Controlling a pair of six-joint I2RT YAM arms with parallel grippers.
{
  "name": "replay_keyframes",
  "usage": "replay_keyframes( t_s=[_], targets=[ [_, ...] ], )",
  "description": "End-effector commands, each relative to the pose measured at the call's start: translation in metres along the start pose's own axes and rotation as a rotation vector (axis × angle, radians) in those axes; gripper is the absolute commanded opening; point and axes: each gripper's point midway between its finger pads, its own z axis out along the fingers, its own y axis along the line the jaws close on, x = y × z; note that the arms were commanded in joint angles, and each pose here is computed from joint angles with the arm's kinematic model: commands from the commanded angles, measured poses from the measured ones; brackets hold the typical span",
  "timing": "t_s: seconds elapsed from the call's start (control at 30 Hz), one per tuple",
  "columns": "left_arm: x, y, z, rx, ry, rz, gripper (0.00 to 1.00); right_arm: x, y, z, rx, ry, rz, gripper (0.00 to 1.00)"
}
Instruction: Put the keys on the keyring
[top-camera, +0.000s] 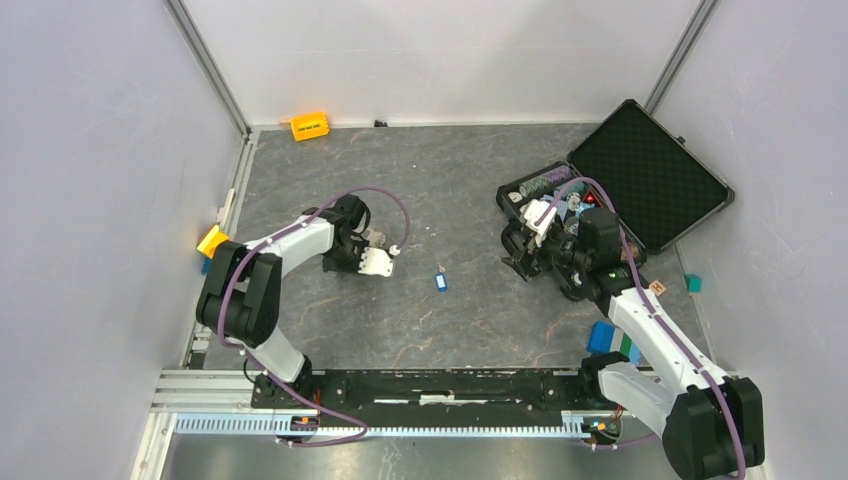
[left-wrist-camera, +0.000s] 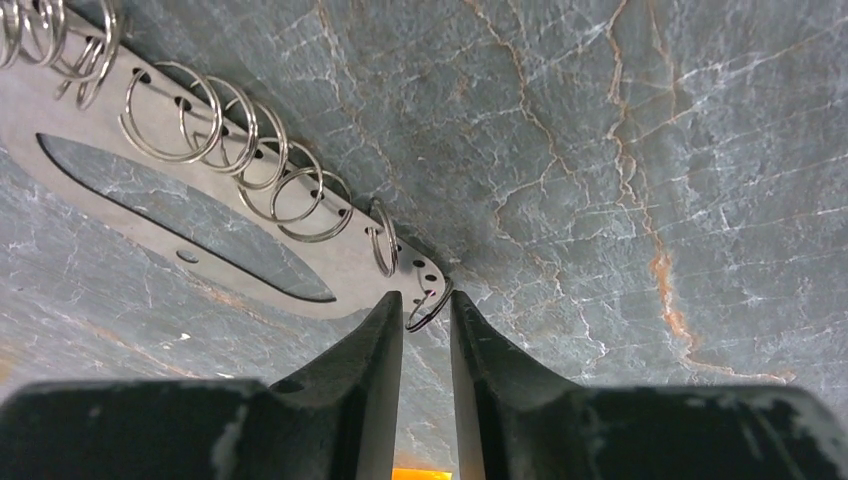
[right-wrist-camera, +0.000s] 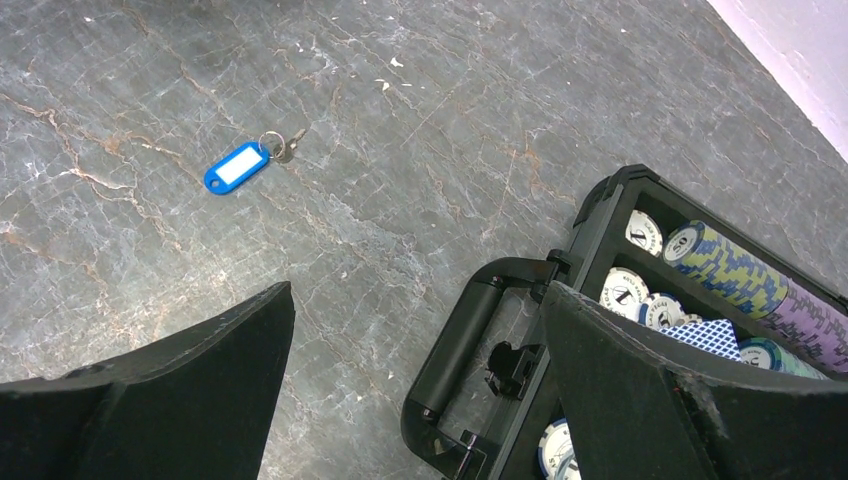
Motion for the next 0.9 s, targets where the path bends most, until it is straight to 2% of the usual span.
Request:
replay_keyframes(
  t_s=[0.0, 0.17, 0.37, 0.5, 0.67, 0.87],
  targets=[
    [0.003, -0.004, 0.008, 0.021, 0.03, 0.045, 0.29, -0.019, -0.011, -0.001, 0.027, -0.028, -0.037, 0.98],
    [0.005, -0.01, 0.009, 0.031, 0.042, 0.034, 0.2, -0.018, -0.012, -0.001, 0.029, -0.022, -0.034, 0.98],
    [0.003, -0.016, 0.0, 0.035, 0.025, -0.017, 0.03, -0.017, -0.013, 0.0, 0.032, -0.017, -0.031, 0.98],
    [-0.007, -0.014, -0.017, 0.014, -0.035, -0.086, 0.02, -0.017, -0.013, 0.0, 0.031, -0.016, -0.028, 0.98],
    [-0.038, -0.005, -0.052, -0.039, -0.212, -0.174, 0.02, -0.018, -0.011, 0.0, 0.02, -0.023, -0.02, 0.98],
    [-0.099, 0.008, -0.119, -0.101, -0.551, -0.269, 0.02, -0.035, 0.0, -0.001, -0.025, -0.095, 0.012, 0.98]
  ],
)
